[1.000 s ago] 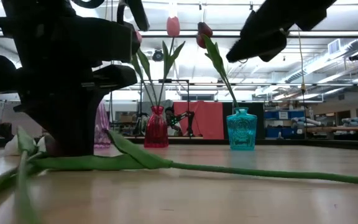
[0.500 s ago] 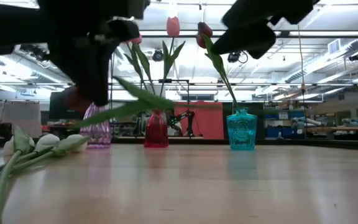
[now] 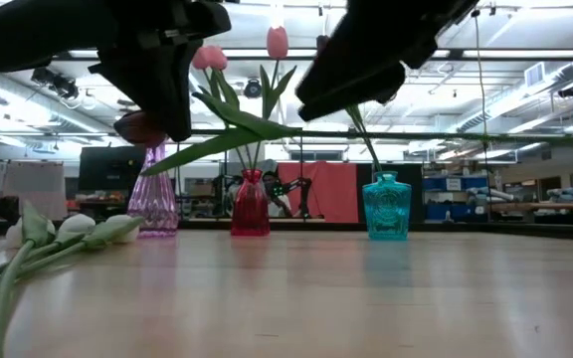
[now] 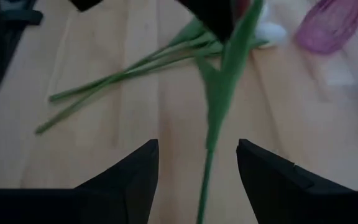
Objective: Sort flowers into vase by color
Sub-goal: Put the dark red tulip into the blue vase
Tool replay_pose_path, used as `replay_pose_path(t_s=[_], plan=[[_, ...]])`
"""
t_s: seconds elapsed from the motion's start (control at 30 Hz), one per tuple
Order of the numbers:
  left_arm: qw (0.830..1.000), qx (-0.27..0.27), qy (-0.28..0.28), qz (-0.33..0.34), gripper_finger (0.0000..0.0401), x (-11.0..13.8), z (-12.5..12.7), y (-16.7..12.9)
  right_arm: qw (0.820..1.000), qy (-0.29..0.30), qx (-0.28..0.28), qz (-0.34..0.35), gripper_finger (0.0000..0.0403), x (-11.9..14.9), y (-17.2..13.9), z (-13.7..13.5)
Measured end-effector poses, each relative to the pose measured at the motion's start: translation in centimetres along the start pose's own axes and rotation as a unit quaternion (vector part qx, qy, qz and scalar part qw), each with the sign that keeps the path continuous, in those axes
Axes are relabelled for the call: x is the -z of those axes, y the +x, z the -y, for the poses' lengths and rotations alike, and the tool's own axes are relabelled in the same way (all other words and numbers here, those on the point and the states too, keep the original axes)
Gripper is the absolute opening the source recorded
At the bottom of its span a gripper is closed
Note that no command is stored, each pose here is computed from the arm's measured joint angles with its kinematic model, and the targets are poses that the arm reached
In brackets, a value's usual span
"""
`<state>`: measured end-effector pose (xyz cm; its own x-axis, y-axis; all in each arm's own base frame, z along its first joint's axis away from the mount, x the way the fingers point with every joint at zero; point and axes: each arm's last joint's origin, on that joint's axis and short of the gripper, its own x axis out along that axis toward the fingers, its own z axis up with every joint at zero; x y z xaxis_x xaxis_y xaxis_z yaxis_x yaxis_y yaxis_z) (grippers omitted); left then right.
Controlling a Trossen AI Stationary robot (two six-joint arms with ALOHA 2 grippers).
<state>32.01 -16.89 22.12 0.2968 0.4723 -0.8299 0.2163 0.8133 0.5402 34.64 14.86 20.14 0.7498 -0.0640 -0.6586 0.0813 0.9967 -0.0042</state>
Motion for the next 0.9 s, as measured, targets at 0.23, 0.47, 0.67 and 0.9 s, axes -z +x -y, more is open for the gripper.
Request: replay_pose_path(t_s=[0.23, 0.47, 0.67, 0.9], plan=[[1.000, -0.013, -0.004, 0.008, 0.0014, -0.1, -0.1, 0.0, 1.000, -0.008, 0.015, 0.002, 0.0200, 0.3, 0.8, 0.0], [0.999, -0.046, 0.008, 0.015, 0.0014, -0.2, -0.2, 0.0, 1.000, -0.004, 0.024, -0.008, 0.0171, 0.4, 1.3, 0.7], [0.999, -0.048, 0.009, 0.018, 0.0014, -0.2, -0.2, 0.0, 0.999, -0.003, 0.032, -0.022, 0.0134, 0.6, 1.4, 1.2], [0.998, -0.049, -0.014, 0.043, 0.0050, -0.8, -0.1, -0.1, 0.998, 0.028, 0.036, -0.036, 0.0056, 0.7, 1.5, 1.7]])
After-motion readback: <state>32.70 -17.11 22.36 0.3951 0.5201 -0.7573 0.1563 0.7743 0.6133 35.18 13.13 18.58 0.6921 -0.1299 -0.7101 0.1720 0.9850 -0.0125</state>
